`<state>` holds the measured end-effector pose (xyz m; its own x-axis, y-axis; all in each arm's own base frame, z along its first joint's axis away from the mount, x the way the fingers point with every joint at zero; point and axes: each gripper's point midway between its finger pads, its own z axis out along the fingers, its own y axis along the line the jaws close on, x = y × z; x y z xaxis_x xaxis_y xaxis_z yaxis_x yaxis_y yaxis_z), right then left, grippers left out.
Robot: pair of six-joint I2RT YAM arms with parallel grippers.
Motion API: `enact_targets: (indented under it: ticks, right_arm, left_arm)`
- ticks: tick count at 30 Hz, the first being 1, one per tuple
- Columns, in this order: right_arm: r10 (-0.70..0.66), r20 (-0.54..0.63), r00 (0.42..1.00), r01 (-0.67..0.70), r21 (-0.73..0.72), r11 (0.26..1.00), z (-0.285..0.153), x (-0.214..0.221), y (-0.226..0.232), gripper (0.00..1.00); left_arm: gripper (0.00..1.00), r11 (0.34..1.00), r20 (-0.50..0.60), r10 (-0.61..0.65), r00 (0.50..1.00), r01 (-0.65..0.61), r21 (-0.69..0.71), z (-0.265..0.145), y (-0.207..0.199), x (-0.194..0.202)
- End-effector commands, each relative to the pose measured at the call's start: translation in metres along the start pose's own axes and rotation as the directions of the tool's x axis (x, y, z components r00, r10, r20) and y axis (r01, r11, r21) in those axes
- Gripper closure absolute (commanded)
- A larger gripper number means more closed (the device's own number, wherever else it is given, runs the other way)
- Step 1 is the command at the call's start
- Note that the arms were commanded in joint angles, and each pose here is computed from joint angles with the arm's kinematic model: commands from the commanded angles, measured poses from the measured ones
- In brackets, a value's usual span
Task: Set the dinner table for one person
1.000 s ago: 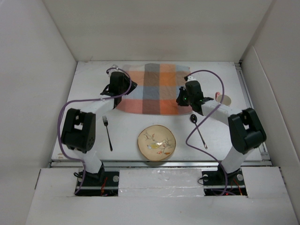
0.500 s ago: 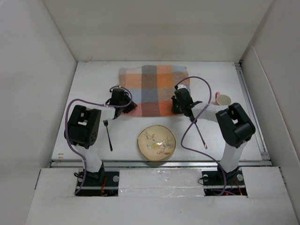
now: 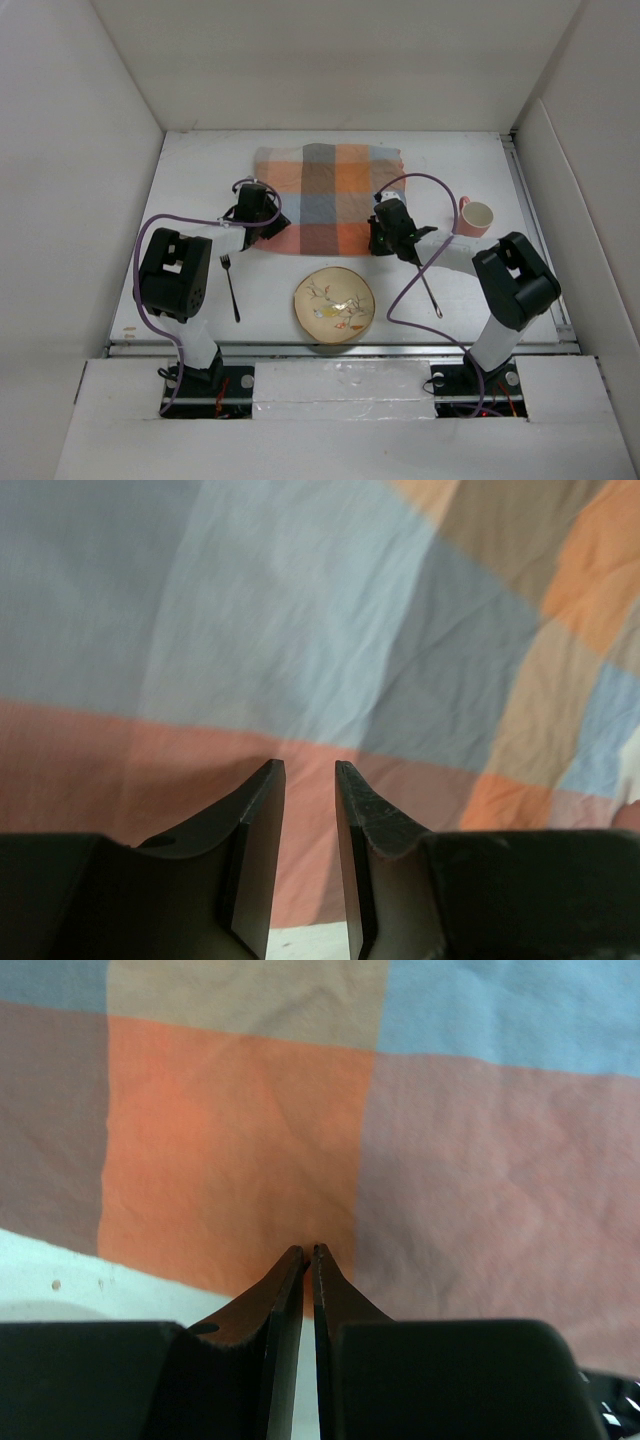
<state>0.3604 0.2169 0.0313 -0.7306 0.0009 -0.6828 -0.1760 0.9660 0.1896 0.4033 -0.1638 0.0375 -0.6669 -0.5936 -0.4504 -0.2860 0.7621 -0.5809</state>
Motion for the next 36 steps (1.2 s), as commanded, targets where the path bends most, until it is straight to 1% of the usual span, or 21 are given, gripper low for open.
enact_targets:
  ticks: [1,3,5,6,7,8,9,10,11,12,13,14,15,17,19,20,23,26,29,31,36]
  right_arm:
    - [0.022,0.078,0.997,-0.02,-0.024,1.0,-0.027,-0.053,0.005,0.85]
    - [0.025,0.139,0.99,-0.014,-0.079,0.997,-0.038,-0.092,0.016,0.82]
    - [0.036,0.182,0.983,-0.02,-0.086,0.996,-0.04,-0.123,0.008,0.82]
    - [0.041,0.187,0.981,-0.025,-0.087,0.996,-0.033,-0.131,0.006,0.82]
    - [0.045,0.235,0.971,-0.022,-0.102,0.995,-0.034,-0.159,0.008,0.86]
    - [0.052,0.254,0.966,-0.031,-0.088,0.996,-0.029,-0.175,-0.005,0.89]
    - [0.055,0.24,0.969,-0.028,-0.118,0.993,-0.023,-0.181,-0.003,0.94]
    - [0.06,0.253,0.966,-0.03,-0.121,0.992,-0.01,-0.2,-0.003,0.98]
    - [0.062,0.252,0.966,-0.034,-0.114,0.993,-0.002,-0.207,-0.009,1.0]
    - [0.071,0.256,0.964,-0.046,-0.105,0.993,0.006,-0.215,-0.018,1.0]
    - [0.073,0.215,0.974,-0.054,-0.093,0.994,0.03,-0.208,-0.026,1.0]
    - [0.071,0.251,0.965,-0.046,-0.106,0.993,0.03,-0.234,-0.024,1.0]
    - [0.076,0.225,0.971,-0.056,-0.093,0.994,0.038,-0.235,-0.033,1.0]
    - [0.082,0.215,0.973,-0.066,-0.081,0.995,0.063,-0.247,-0.041,1.0]
    - [0.098,0.17,0.981,-0.088,-0.061,0.994,0.078,-0.242,-0.051,1.0]
    - [0.116,0.139,0.983,-0.111,-0.043,0.993,0.096,-0.233,-0.063,1.0]
    - [0.172,0.148,0.974,-0.172,-0.014,0.985,0.102,-0.241,-0.089,1.0]
    - [0.214,0.111,0.971,-0.216,0.009,0.976,0.117,-0.229,-0.109,1.0]
    - [0.237,0.094,0.967,-0.241,0.035,0.97,0.121,-0.223,-0.126,1.0]
    - [0.24,0.075,0.968,-0.243,0.037,0.969,0.127,-0.216,-0.127,1.0]
    - [0.244,0.095,0.965,-0.248,0.023,0.969,0.125,-0.218,-0.131,1.0]
  left_arm:
    - [0.76,0.996,0.133,0.042,0.99,-0.053,0.074,-0.023,-0.056,-0.06]
    - [0.75,0.991,0.195,0.048,0.98,-0.07,0.11,-0.031,-0.087,-0.09]
    - [0.75,0.994,0.207,0.036,0.978,-0.056,0.096,-0.02,-0.086,-0.109]
    - [0.75,0.99,0.24,0.03,0.97,-0.061,0.124,-0.02,-0.104,-0.131]
    - [0.75,0.99,0.237,0.038,0.971,-0.069,0.124,-0.014,-0.11,-0.137]
    - [0.75,0.997,0.172,0.048,0.984,-0.058,0.051,0.014,-0.089,-0.128]
    - [0.75,0.993,0.213,0.063,0.975,-0.082,0.08,0.014,-0.114,-0.153]
    - [0.75,0.995,0.196,0.067,0.978,-0.08,0.059,0.023,-0.109,-0.156]
    - [0.75,0.997,0.149,0.069,0.986,-0.073,0.022,0.047,-0.093,-0.15]
    - [0.75,0.995,0.157,0.071,0.985,-0.081,0.058,0.049,-0.109,-0.161]
    - [0.75,0.996,0.14,0.055,0.989,-0.064,0.064,0.056,-0.105,-0.165]
    - [0.75,0.996,0.088,0.04,0.995,-0.047,0.077,0.072,-0.097,-0.158]
    - [0.75,0.995,0.09,0.019,0.996,-0.028,0.099,0.075,-0.099,-0.169]
    - [0.75,0.995,0.08,0.008,0.997,-0.015,0.094,0.088,-0.091,-0.169]
    - [0.75,0.997,0.088,-0.001,0.996,-0.006,0.08,0.093,-0.081,-0.178]
    - [0.75,0.998,0.066,-0.003,0.998,-0.002,0.07,0.102,-0.074,-0.172]
    - [0.75,0.999,0.063,-0.018,0.998,0.015,0.041,0.112,-0.057,-0.175]
    - [0.74,1.0,0.065,-0.025,0.998,0.025,0.008,0.12,-0.042,-0.175]
    - [0.74,0.999,0.077,-0.029,0.997,0.028,0.016,0.119,-0.039,-0.179]
    - [0.74,0.999,0.078,-0.033,0.996,0.032,0.022,0.118,-0.039,-0.178]
    - [0.74,0.997,0.119,-0.035,0.992,0.027,0.069,0.1,-0.055,-0.189]
